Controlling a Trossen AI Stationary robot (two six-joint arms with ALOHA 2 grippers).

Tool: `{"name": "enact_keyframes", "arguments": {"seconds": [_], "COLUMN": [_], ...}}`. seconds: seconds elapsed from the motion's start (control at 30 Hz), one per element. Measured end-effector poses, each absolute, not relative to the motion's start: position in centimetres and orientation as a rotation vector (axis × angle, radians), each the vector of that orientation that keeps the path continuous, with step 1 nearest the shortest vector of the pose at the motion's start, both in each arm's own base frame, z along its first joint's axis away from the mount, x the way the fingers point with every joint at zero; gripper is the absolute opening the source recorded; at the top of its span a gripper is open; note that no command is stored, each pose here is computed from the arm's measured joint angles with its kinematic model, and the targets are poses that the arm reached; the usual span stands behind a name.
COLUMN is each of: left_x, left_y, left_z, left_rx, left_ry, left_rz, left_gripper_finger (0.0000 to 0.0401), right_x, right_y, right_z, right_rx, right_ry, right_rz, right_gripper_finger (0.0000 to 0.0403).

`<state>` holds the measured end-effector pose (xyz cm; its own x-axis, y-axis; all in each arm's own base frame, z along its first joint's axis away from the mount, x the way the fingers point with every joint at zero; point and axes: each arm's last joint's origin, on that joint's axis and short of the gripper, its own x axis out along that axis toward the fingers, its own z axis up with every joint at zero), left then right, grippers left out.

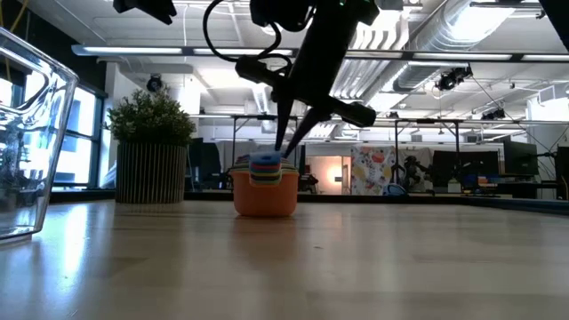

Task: Nest measuring cups in basket
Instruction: Stack the blue measuring cup on the red measuring cup

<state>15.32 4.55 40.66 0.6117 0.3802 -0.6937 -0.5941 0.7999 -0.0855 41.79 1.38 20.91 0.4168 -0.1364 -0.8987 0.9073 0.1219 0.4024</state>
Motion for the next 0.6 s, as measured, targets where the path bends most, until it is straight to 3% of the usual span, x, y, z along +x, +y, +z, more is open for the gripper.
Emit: {"name": "enact_keyframes", "arguments": {"seconds": [0.27, 0.6], "left_x": [15.3, 14.3], "left_y": [4.5, 4.3], "left_z": [40.7, 41.1], "left_rx": [-0.324, -0.325], "left_ry": [0.715, 0.682], "left_rz": [0.573, 0.57], "left_gripper_finger": [0.0106, 0.0106], "right_x": [41.9, 42.3], "right_y": [1.4, 1.5], "right_z": [21.0, 24.0], "right_rx": [1.207, 1.096], "right_ry": [0.826, 0.867], "right_rz": [-0.893, -0.821], "right_gripper_finger": [0.0084, 0.009]}}
